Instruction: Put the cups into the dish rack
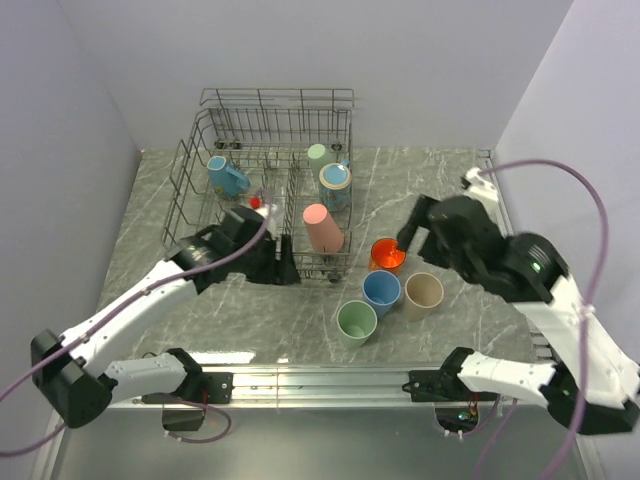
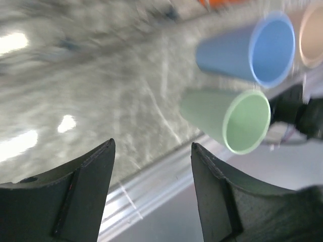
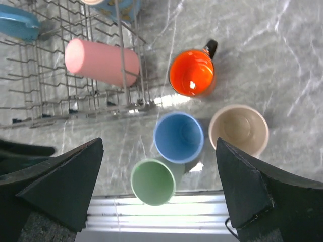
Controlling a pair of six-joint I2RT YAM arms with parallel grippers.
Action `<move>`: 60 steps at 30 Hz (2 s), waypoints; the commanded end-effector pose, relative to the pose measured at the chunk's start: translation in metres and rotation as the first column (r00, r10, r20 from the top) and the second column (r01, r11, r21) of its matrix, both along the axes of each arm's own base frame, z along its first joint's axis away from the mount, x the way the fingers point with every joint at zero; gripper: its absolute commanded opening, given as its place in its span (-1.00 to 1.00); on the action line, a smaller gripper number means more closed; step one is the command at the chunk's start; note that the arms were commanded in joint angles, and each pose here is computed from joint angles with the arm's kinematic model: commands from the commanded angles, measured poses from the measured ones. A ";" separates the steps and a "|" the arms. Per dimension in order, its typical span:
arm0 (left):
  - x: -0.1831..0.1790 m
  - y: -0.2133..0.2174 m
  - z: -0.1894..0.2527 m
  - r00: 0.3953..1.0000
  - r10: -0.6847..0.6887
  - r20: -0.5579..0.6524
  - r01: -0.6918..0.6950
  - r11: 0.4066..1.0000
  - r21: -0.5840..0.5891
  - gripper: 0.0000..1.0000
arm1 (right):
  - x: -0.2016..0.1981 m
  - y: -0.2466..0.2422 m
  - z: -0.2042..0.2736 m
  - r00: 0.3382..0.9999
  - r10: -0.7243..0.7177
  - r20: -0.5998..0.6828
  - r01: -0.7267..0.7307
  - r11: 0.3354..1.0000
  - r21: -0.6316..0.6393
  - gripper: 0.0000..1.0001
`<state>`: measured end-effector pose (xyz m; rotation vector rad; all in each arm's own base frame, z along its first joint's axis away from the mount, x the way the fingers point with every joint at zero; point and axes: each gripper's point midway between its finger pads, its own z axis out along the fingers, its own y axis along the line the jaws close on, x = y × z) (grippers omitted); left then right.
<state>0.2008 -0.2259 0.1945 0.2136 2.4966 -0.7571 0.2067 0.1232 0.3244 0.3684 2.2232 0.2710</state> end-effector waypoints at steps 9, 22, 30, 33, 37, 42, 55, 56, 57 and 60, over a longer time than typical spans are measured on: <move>-0.067 -0.111 -0.016 0.983 -0.121 -0.138 0.116 0.992 -0.041 0.34 | -0.042 -0.033 -0.008 0.999 0.039 0.026 -0.040 0.998 0.058 0.99; -0.072 -0.146 -0.064 0.976 0.098 -0.195 -0.074 0.989 0.129 0.03 | -0.090 -0.046 -0.029 0.983 0.184 0.023 -0.185 0.973 0.135 0.99; -0.066 -0.140 -0.039 0.977 0.144 -0.160 -0.125 0.985 0.123 -0.99 | -0.090 -0.037 -0.020 0.974 0.216 0.063 -0.224 0.958 0.180 0.99; -0.068 -0.120 -0.008 0.977 0.172 -0.126 -0.164 0.984 0.071 -0.99 | -0.090 -0.023 -0.010 0.959 0.272 0.081 -0.283 0.937 0.205 0.99; -0.070 -0.080 0.058 0.975 0.214 -0.063 -0.221 0.965 -0.139 -0.99 | -0.084 -0.003 0.029 0.915 0.356 0.192 -0.393 0.893 0.218 0.99; -0.080 -0.023 0.158 0.964 0.266 -0.024 -0.231 0.785 -0.575 -0.99 | -0.084 0.064 0.083 0.778 0.546 0.310 -0.626 0.716 0.310 0.99; -0.091 0.004 0.224 0.965 0.262 0.029 -0.130 0.567 -0.814 -0.99 | -0.081 0.139 0.120 0.613 0.513 0.600 -0.689 -0.025 0.725 0.99; -0.091 0.001 0.225 0.966 0.256 0.027 -0.126 0.560 -0.819 -0.99 | -0.081 0.138 0.123 0.613 0.498 0.613 -0.689 -0.041 0.723 0.99; -0.090 -0.004 0.220 0.968 0.251 0.024 -0.127 0.565 -0.815 -0.99 | -0.084 0.135 0.129 0.605 0.479 0.636 -0.697 -0.067 0.714 0.99; -0.086 -0.009 0.220 0.965 0.262 0.025 -0.129 0.552 -0.824 -0.99 | -0.090 0.125 0.145 0.596 0.406 0.693 -0.700 -0.160 0.696 0.99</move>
